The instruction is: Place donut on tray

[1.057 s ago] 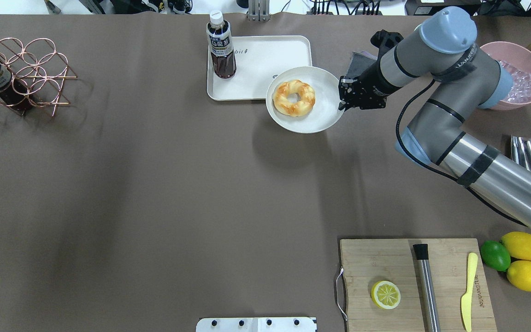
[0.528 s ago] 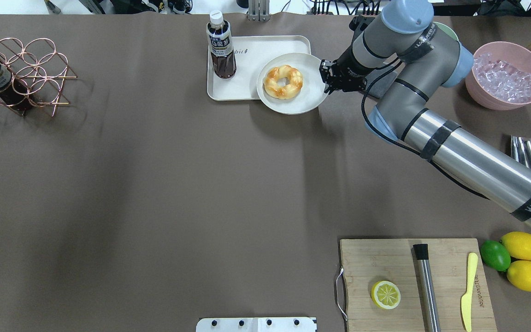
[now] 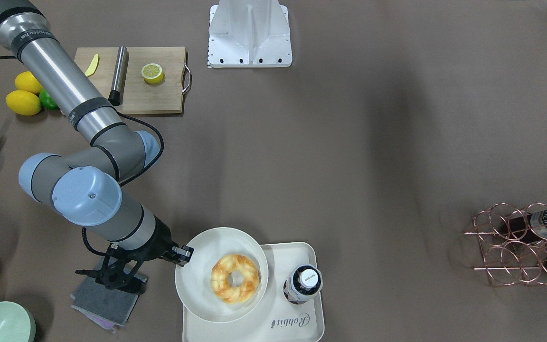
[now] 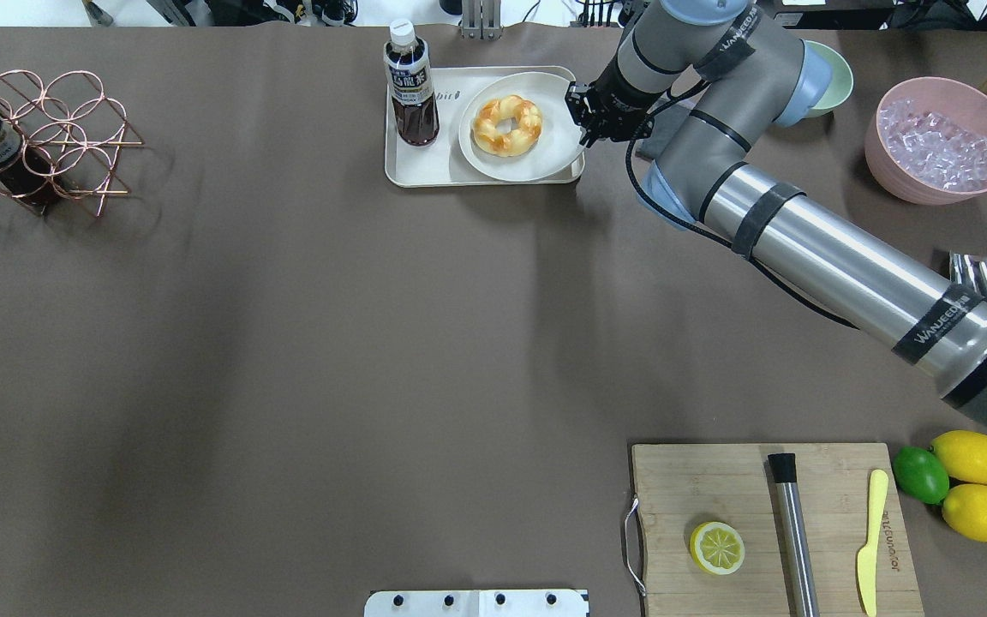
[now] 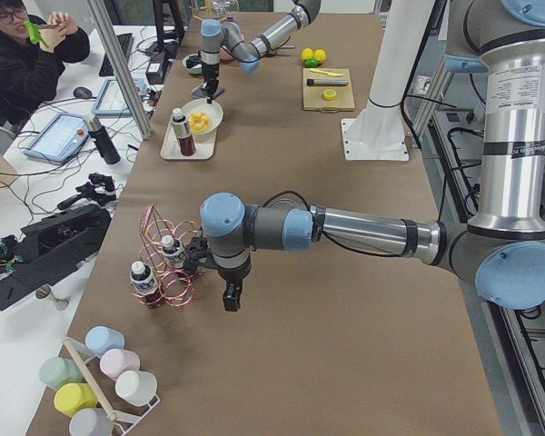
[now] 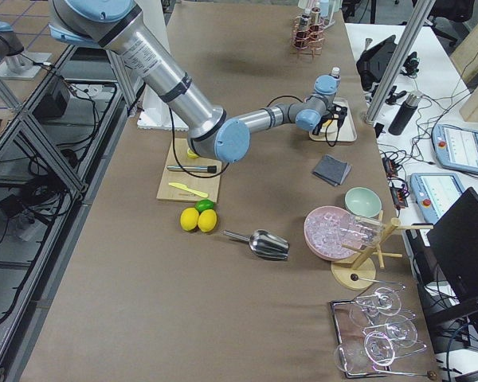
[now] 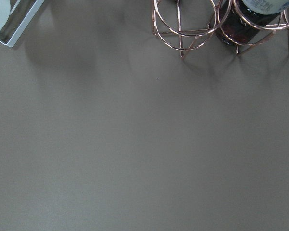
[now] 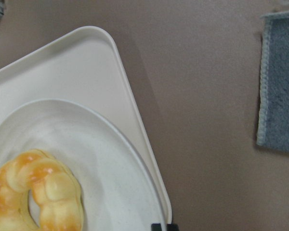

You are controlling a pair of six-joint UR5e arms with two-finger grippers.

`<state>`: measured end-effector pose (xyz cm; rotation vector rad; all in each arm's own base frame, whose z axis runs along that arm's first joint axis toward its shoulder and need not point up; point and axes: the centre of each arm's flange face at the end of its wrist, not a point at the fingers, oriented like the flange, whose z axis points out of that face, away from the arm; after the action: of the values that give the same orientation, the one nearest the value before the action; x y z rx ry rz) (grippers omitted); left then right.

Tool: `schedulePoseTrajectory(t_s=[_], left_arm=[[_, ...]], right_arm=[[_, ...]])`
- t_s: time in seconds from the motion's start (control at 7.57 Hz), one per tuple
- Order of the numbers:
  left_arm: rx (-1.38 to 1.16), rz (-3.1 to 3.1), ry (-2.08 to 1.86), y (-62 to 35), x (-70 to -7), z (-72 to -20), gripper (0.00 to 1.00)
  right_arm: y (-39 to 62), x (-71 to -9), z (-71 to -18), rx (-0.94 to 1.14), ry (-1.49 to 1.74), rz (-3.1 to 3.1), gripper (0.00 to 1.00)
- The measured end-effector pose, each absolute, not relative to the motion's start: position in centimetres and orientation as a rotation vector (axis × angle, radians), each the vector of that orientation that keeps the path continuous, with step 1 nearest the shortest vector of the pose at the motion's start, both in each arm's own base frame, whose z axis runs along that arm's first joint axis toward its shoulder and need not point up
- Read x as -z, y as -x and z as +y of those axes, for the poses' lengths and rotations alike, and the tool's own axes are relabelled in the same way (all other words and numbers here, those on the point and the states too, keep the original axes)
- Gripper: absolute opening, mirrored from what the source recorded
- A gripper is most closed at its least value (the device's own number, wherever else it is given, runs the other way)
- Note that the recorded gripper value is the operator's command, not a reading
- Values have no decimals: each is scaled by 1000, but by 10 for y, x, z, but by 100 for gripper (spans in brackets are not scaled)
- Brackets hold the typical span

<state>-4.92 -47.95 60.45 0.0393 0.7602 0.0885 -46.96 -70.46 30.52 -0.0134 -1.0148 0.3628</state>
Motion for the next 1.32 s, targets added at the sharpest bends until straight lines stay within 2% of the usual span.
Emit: schedulePoseTrajectory(t_s=[0.79,0.92,1.06,1.32], left_arm=[[-89,761,-51,51,-599,-482,98],[-88,761,-52,51,-599,-482,98],[-87,761,-53,52,-598,-482,98],[-77,761,-54,57,-599,-482,98]], right_arm=[[484,-306,-742,-403,-45,-998,0],[485,-299,-743,-408,-47,-1006,43],[486,-292,-744,-418,-45,-1012,99],[495,-290,-740,-437,-54,-1009,100]])
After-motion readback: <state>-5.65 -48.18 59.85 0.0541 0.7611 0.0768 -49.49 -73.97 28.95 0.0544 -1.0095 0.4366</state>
